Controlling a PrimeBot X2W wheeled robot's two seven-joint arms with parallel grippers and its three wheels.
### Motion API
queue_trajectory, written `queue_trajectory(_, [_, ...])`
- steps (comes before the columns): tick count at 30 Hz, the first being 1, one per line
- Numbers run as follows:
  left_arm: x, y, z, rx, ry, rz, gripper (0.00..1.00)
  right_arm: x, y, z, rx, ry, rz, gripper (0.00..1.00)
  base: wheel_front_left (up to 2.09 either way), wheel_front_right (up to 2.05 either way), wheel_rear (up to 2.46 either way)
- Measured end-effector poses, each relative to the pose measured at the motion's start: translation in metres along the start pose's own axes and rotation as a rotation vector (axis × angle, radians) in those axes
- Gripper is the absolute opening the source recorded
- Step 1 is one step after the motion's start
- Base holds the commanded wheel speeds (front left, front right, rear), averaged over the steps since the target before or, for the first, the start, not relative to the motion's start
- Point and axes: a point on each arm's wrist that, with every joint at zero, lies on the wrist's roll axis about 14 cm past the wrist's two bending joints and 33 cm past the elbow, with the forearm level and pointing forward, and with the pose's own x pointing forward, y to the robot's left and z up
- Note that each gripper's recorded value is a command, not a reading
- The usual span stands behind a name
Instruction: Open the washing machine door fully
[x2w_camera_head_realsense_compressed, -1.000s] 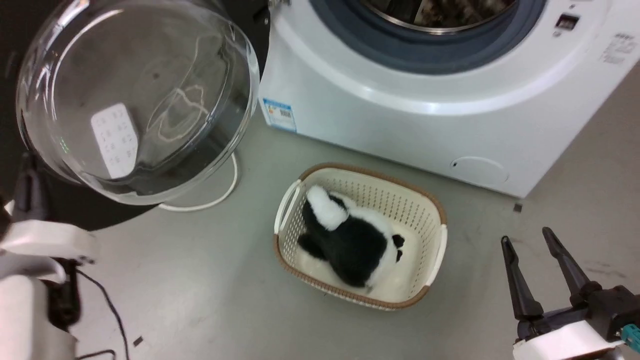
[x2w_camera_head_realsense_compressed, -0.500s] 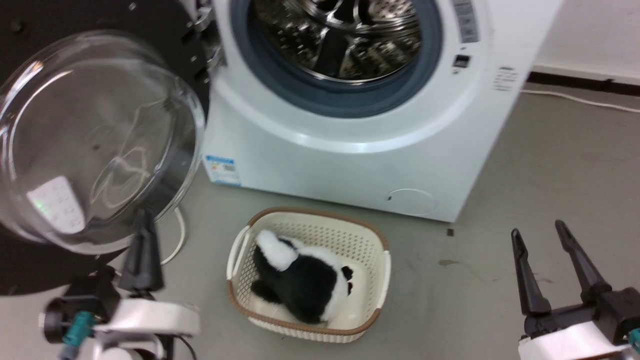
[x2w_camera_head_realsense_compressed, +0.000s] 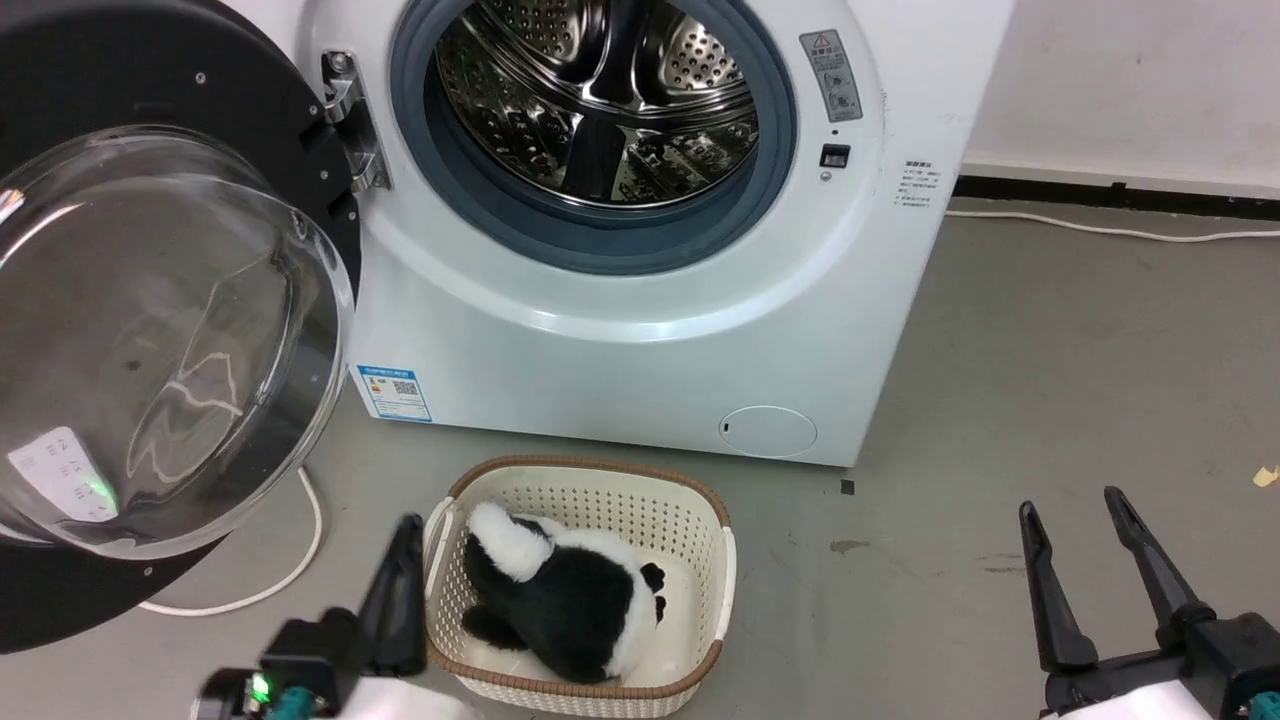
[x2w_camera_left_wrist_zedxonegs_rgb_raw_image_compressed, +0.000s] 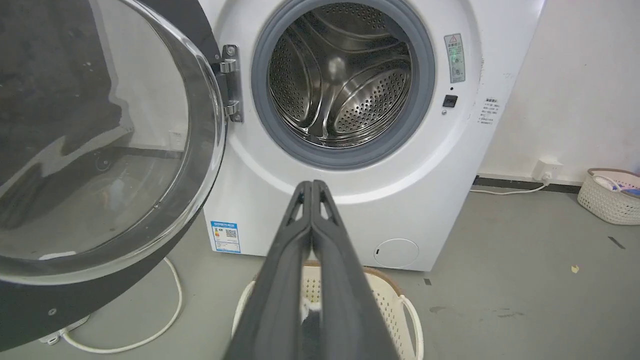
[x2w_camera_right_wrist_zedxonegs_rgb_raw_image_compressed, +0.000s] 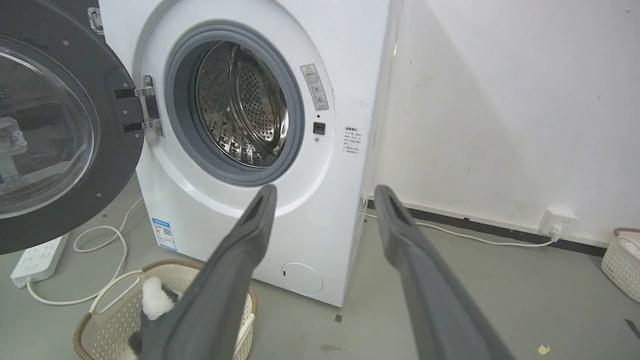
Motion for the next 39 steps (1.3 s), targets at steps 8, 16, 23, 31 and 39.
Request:
queue_trajectory(8, [-0.007,-0.015,-0.021,0.008,0.066,-0.04,1.0,-0.003,-0.001,-0.002,0.029,0.007,-0.011,1.0,0.0,0.0,0.0])
queue_trajectory(16, [-0.007,-0.015,-0.02,0.014,0.062,-0.04,1.0,-0.005,0.002,-0.007,0.043,0.021,-0.005,1.0,0.0,0.0,0.0])
queue_trajectory(23, [-0.004,-0.014,-0.018,0.022,0.055,-0.04,1.0,-0.006,0.001,-0.01,0.062,0.03,-0.01,1.0,0.0,0.0,0.0])
queue_trajectory(31, [-0.004,-0.015,-0.02,0.019,0.06,-0.045,0.0,-0.006,0.002,-0.012,0.07,0.035,-0.009,0.0,0.0,0.0,0.0])
queue_trajectory(39, [-0.003,-0.014,-0.02,0.019,0.067,-0.042,0.0,-0.006,0.002,-0.012,0.07,0.041,-0.009,0.0,0.0,0.0,0.0])
